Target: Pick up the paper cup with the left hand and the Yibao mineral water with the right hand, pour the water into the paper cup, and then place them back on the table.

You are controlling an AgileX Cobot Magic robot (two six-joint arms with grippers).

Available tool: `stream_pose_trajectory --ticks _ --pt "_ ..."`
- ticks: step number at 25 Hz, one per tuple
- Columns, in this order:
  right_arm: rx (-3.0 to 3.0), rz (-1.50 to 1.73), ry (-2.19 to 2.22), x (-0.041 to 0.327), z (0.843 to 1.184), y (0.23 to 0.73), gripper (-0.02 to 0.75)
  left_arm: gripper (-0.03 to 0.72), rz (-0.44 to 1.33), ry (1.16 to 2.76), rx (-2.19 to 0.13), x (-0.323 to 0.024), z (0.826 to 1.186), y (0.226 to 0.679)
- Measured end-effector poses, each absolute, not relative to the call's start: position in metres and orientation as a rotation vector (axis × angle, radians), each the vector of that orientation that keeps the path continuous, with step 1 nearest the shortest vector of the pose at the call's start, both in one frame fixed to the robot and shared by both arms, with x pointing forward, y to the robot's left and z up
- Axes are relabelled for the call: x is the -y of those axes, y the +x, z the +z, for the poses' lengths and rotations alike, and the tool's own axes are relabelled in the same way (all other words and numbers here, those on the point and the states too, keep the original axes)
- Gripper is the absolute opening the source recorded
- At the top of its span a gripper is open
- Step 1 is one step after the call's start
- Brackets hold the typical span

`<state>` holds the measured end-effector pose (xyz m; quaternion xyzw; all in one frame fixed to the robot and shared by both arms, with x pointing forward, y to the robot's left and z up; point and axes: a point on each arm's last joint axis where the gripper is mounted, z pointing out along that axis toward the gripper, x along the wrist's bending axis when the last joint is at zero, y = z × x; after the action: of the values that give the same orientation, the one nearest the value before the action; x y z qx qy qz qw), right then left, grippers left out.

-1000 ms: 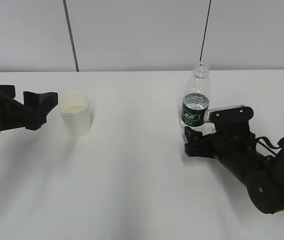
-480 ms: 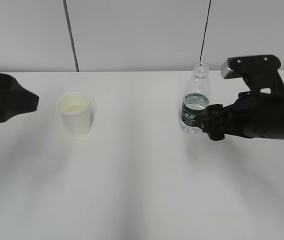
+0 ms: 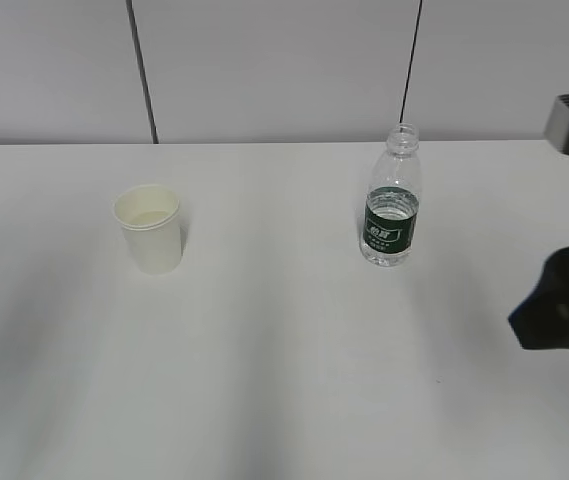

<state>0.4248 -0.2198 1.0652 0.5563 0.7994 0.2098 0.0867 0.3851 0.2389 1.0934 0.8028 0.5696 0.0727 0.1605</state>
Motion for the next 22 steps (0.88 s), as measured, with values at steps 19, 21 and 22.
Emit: stream_pose_trajectory --ticks 19,21,22 --pt "-2.024 0.882 1.495 0.296 1.097 0.257 0.573 0.539 0.474 1.986 -1.387 -0.289 1.086 0.255" --pt "-2.0 0.905 1.484 0.3 1.085 0.247 0.573 0.539 0.497 1.969 -1.376 -0.292 1.076 0.251" --pt "-1.99 0.917 1.48 0.301 1.08 0.243 0.573 0.539 0.509 1.956 -1.368 -0.292 1.072 0.251"
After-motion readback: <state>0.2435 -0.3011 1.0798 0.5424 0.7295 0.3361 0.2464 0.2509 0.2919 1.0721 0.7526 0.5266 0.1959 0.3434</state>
